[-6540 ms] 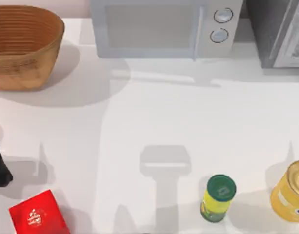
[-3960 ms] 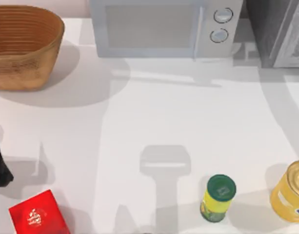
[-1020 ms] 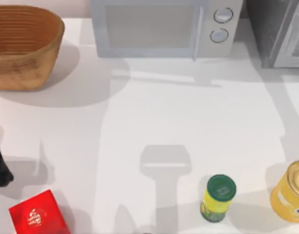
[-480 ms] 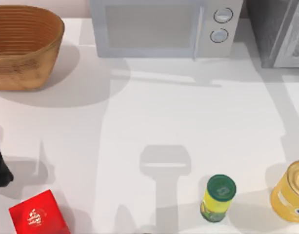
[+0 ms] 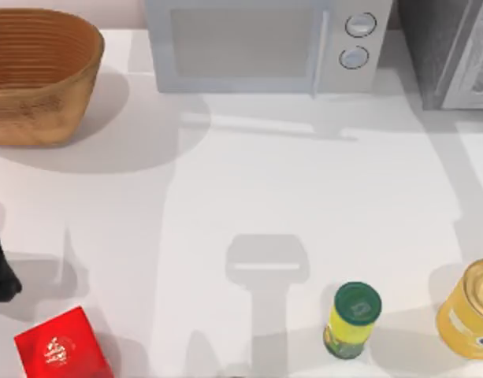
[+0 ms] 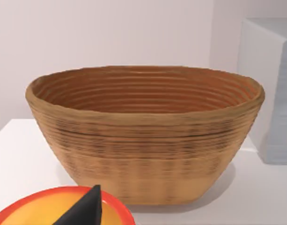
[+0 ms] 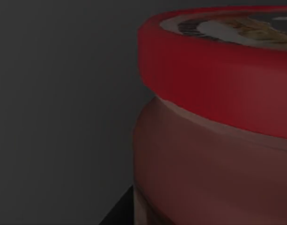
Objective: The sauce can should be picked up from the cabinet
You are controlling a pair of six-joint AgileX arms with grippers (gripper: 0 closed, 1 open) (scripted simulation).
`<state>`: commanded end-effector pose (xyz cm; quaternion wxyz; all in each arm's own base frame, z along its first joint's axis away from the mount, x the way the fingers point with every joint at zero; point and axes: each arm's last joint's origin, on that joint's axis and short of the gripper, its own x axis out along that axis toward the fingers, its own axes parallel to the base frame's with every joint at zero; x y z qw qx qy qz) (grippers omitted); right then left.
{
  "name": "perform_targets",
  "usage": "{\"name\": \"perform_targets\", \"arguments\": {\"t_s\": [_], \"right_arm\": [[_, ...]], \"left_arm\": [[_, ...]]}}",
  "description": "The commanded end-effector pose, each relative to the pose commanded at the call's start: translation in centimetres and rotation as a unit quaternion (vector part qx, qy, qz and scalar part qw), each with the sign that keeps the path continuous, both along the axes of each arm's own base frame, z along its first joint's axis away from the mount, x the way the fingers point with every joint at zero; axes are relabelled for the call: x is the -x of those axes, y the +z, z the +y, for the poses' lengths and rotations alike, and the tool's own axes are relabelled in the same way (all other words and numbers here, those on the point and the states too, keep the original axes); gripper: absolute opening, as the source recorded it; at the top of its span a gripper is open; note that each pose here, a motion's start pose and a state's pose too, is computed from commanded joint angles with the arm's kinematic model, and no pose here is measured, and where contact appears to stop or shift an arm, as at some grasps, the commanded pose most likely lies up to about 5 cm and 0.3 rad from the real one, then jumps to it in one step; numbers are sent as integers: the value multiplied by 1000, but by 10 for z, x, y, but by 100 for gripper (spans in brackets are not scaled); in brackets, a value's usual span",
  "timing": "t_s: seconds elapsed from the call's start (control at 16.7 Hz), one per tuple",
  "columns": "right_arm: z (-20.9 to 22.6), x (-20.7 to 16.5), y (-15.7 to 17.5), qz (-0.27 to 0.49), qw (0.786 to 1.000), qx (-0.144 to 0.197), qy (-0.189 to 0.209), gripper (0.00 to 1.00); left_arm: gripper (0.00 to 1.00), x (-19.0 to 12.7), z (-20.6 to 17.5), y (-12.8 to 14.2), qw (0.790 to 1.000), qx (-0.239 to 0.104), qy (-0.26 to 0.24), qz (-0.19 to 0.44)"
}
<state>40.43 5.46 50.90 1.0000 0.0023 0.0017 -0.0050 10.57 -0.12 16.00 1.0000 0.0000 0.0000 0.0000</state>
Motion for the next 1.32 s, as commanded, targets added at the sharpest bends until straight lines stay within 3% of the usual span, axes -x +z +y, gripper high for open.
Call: {"name": "perform_targets", "arguments": {"t_s": [0.48, 0.96, 1.32], "right_arm": [[3, 14, 6, 3, 1000, 0, -1, 0], [3, 164, 59, -5, 1000, -2, 1, 0], [1, 181, 62, -4, 1000, -3, 0, 0]], "left_arm": [[100, 0, 0, 0, 1000, 0, 0, 0], [100, 0, 0, 0, 1000, 0, 0, 0], [100, 0, 0, 0, 1000, 0, 0, 0]]}}
